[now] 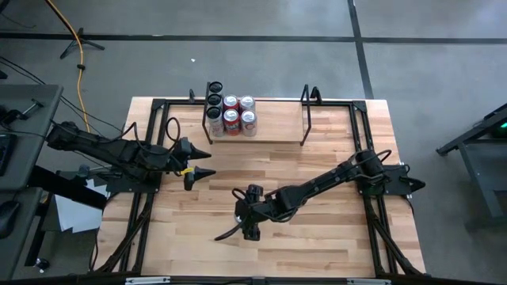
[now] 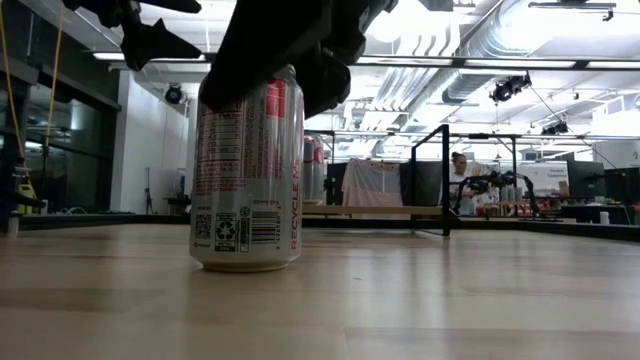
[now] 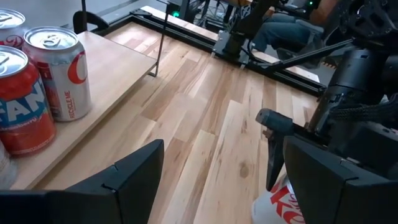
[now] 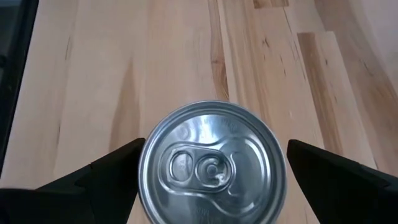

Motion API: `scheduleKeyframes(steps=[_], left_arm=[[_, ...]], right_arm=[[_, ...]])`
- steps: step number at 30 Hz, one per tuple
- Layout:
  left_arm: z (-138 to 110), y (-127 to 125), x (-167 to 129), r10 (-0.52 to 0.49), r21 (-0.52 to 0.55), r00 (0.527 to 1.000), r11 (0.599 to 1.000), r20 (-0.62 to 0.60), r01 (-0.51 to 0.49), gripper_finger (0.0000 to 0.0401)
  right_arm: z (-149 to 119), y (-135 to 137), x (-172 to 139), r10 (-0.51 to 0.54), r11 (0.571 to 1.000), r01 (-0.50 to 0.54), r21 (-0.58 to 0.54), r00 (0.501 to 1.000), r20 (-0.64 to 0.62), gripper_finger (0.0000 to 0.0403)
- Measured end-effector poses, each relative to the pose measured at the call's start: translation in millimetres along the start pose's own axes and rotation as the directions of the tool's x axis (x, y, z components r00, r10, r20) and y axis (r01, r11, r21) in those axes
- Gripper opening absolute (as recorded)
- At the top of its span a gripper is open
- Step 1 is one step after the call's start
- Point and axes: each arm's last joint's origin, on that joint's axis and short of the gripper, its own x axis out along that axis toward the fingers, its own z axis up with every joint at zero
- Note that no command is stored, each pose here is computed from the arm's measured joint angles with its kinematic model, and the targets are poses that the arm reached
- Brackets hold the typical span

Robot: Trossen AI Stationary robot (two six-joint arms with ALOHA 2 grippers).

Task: Place canned beverage on shelf
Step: Put the silver soda can aligned with the other silver soda can on the shelf

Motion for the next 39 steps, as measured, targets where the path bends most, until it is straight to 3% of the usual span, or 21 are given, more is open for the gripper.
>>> scheduleKeyframes(steps=[9,15,25,39], left_arm=[[0.0,0.0,0.0,0.0,0.0,1.0,1.0,0.0,0.0,0.0285],[0.0,0.0,0.0,0.0,0.0,1.0,1.0,0.0,0.0,0.0285],[0.0,0.0,0.0,0.0,0.0,1.0,1.0,0.0,0.0,0.0285],[0.0,0.0,0.0,0.0,0.0,1.0,1.0,0.0,0.0,0.0285]], right_arm=[[-0.3,-0.4,0.0,-0.015,1.0,0.015,0.005,1.0,0.001,0.0376],[-0.2,-0.4,0.0,-0.017,0.998,0.017,0.065,1.0,0.002,0.037],[-0.3,0.2,-0.3,-0.016,0.999,0.016,0.049,1.0,0.004,0.0288],[-0.4,0.4,-0.4,-0.016,0.999,0.016,0.04,1.0,0.003,0.0289]])
